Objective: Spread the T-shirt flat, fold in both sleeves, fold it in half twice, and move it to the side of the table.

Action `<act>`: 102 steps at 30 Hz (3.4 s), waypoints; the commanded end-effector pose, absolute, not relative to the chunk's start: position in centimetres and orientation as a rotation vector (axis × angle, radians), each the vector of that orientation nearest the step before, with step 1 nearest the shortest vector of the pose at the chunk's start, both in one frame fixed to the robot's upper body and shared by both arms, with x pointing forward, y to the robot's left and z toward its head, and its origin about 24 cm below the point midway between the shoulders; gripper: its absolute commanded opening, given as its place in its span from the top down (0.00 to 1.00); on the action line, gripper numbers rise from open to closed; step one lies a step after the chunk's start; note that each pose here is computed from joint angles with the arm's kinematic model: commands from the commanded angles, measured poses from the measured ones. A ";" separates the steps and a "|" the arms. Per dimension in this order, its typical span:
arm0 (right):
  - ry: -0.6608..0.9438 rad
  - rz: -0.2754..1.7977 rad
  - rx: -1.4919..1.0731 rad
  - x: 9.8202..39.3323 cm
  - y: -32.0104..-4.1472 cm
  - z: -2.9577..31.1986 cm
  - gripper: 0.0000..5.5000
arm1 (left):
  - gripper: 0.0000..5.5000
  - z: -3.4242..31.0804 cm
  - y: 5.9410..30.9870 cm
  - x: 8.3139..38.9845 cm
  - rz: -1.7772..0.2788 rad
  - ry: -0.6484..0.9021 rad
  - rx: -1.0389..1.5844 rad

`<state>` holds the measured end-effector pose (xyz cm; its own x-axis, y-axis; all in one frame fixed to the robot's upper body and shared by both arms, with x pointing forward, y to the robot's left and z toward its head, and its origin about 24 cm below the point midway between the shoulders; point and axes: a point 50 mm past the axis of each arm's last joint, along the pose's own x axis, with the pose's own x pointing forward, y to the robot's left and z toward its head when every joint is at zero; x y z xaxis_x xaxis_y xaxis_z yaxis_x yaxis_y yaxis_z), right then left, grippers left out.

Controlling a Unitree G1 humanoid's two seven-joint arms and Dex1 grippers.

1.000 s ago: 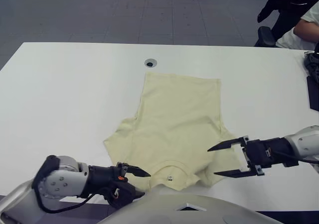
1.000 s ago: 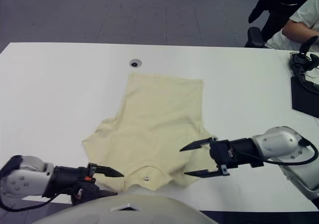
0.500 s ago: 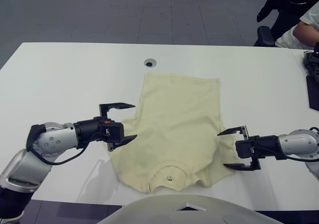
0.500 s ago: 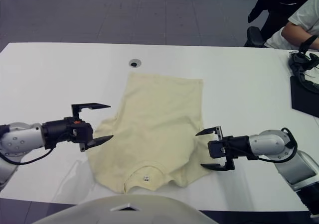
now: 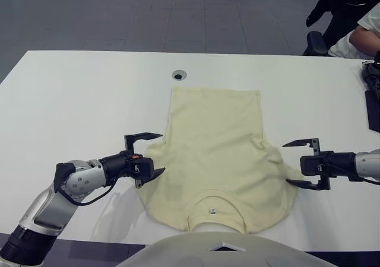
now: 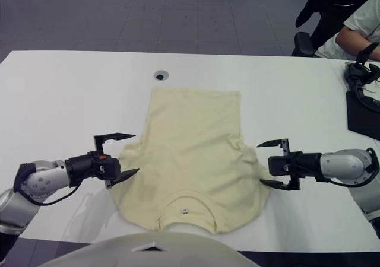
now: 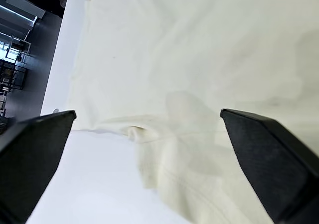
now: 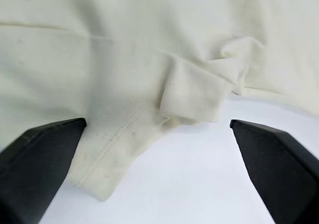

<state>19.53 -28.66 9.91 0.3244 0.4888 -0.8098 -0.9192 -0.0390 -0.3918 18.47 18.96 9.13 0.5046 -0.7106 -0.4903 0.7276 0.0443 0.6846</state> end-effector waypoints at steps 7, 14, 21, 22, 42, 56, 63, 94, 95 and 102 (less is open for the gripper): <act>0.410 1.076 -1.135 20.8 -30.0 14.4 0.02 | 0.02 9.4 20.2 17.7 -1.038 0.053 1.056; 0.133 0.935 -1.163 22.8 -28.7 17.6 0.02 | 0.02 10.1 20.6 16.2 -1.001 0.056 1.003; -0.314 0.575 -0.868 26.0 -25.9 18.2 0.02 | 0.02 12.0 20.5 17.3 -0.524 -0.014 0.442; -0.338 0.537 -0.822 26.0 -25.9 18.0 0.02 | 0.02 11.6 20.5 17.0 -0.478 0.006 0.375; -0.426 0.319 -0.677 26.3 -26.2 17.9 0.02 | 0.22 3.1 18.1 9.2 0.046 0.391 -0.580; -0.437 0.331 -0.683 26.3 -26.0 18.0 0.02 | 0.64 2.8 18.7 9.3 0.086 0.394 -0.587; -0.432 0.337 -0.694 26.3 -25.8 17.8 0.02 | 0.86 2.7 18.6 9.1 0.074 0.401 -0.576; -0.410 0.358 -0.668 26.6 -24.9 16.5 0.02 | 1.00 3.2 12.1 9.1 -0.773 0.217 0.395; -0.404 0.361 -0.670 26.5 -24.8 16.3 0.02 | 1.00 3.0 12.0 9.3 -0.794 0.220 0.423; -0.385 0.403 -0.692 26.3 -24.4 15.4 0.02 | 1.00 2.0 11.6 9.5 -0.862 0.271 0.489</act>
